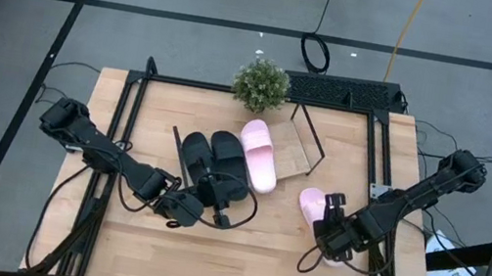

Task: Pick and place slides into the shelf
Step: Put the right pair pink slides on the shelf

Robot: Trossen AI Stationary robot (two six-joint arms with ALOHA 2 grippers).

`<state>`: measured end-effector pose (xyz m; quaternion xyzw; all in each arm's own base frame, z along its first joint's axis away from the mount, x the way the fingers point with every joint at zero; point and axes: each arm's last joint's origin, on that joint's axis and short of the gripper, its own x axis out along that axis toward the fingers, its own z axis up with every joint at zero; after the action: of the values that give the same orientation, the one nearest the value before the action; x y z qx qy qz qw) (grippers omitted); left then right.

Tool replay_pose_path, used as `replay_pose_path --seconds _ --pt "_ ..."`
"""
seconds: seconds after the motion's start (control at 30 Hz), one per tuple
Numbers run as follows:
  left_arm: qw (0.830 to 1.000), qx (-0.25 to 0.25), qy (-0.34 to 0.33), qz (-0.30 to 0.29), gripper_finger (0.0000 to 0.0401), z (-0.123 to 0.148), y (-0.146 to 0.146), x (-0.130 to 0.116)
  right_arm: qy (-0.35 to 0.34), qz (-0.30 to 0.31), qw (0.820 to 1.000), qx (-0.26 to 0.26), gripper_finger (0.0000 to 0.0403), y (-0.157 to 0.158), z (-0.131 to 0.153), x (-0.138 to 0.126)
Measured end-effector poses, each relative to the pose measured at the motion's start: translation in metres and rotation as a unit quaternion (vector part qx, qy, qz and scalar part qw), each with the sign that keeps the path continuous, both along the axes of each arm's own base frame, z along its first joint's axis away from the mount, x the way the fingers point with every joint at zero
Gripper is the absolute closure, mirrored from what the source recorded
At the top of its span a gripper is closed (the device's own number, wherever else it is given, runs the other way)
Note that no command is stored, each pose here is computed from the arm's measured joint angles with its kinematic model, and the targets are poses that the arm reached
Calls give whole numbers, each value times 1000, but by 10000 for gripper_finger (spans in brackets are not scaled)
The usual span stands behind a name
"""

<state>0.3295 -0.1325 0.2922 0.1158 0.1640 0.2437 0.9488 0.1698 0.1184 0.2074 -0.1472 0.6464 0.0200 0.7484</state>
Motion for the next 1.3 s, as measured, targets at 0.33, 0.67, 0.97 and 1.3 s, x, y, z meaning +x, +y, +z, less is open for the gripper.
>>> replay_pose_path --seconds 0.33,0.67,0.97,1.3 --pt "1000 -2 -1 0 281 0 0 0 -17 -2 1000 -24 266 -2 0 1" --pt "1000 -4 -2 1 281 0 0 0 -21 -6 1000 -22 266 -1 -1 1" --pt "1000 -10 -6 2 281 0 0 0 -27 -18 999 -42 266 -12 -26 -1" --pt "1000 -11 -6 2 281 0 0 0 -59 -26 993 -95 303 -18 -34 -3"
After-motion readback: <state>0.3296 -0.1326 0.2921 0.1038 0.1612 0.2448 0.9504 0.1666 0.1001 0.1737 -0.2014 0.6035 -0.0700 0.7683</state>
